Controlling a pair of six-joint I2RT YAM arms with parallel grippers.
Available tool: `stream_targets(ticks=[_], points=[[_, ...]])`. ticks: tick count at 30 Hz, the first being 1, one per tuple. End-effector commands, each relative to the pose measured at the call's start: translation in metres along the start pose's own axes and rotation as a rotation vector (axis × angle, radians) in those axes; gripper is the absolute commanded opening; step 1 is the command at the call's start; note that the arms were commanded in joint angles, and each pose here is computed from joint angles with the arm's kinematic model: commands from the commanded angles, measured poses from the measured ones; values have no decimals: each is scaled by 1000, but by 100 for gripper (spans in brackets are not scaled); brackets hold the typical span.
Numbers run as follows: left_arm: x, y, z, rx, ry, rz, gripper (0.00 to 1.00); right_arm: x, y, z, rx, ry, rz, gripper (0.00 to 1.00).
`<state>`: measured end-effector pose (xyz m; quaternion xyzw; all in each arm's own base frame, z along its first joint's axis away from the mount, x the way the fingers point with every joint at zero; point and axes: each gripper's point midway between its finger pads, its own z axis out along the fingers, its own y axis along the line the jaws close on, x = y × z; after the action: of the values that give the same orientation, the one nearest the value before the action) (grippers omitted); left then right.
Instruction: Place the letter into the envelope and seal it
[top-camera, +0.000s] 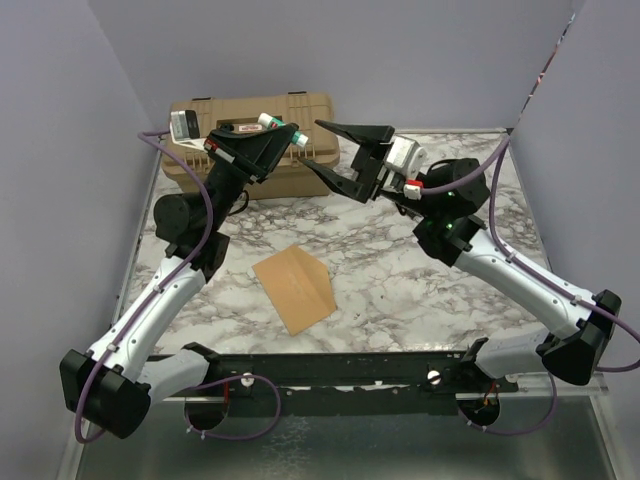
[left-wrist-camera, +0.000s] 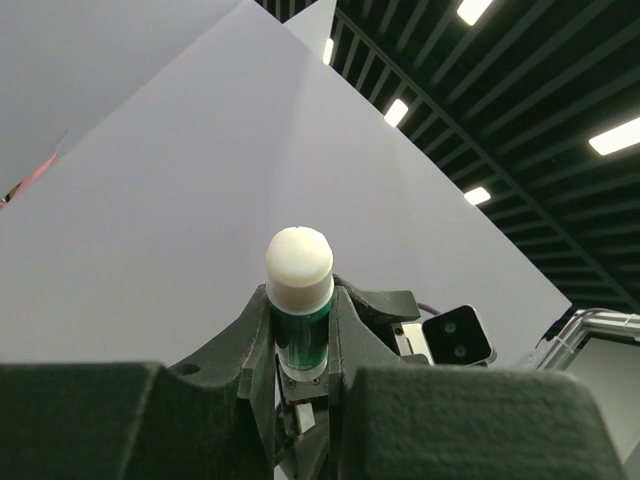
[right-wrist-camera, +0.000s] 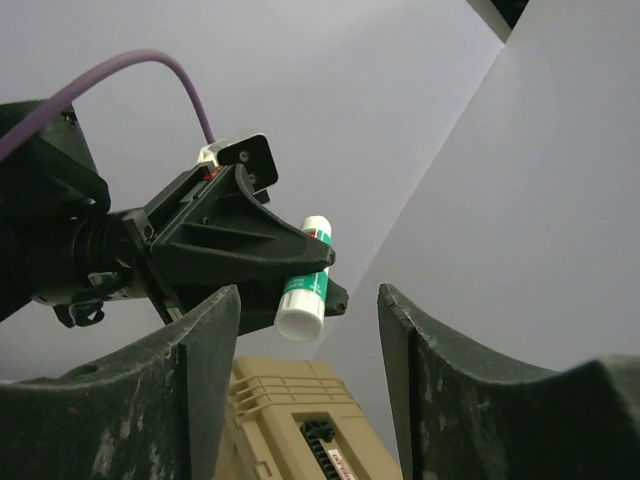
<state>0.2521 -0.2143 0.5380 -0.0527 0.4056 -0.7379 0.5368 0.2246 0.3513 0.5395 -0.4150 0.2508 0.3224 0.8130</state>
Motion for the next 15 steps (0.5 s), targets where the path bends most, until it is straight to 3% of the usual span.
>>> stream_targets(ticks=[1,6,11,15], points=[[-2,-12,4,7,10,-60,0,5,1,12,-65,20,-102,58],[-2,-11,4,1,11,-46,0,11,1,15,-70,24,-121,57],[0,-13,6,5,28,-58,0,18,-8,22,-24,44,-93,41],[-2,-18,7,14,25,-51,0,27,-7,25,-35,62,-97,38]])
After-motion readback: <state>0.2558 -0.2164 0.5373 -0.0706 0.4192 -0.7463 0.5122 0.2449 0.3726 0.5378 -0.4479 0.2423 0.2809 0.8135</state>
